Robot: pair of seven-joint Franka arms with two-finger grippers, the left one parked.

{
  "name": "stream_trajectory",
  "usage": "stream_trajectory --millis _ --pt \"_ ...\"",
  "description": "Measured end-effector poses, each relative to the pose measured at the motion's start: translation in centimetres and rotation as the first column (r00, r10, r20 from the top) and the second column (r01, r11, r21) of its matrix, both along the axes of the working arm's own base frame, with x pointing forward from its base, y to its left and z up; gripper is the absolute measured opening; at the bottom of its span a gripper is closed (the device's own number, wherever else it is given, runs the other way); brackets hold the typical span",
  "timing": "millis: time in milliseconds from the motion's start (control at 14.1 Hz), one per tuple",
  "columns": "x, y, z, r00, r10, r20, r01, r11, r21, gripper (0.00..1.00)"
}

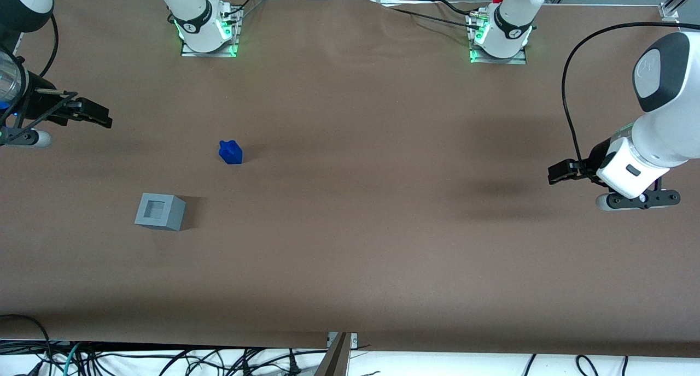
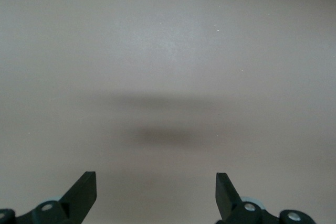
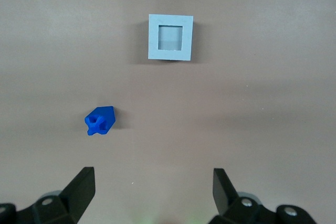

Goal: Insert blue part into gray base with right arm
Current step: 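Move the open right gripper over the blue part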

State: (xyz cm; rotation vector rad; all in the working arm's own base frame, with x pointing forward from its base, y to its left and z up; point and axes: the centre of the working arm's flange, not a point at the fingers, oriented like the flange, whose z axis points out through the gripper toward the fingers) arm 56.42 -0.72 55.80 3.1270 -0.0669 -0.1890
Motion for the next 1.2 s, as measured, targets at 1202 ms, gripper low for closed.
stream_trajectory --millis 1202 --pt "0.7 9.8 -9.4 0.995 0.079 -0.068 -0.08 0.997 -0.011 1.0"
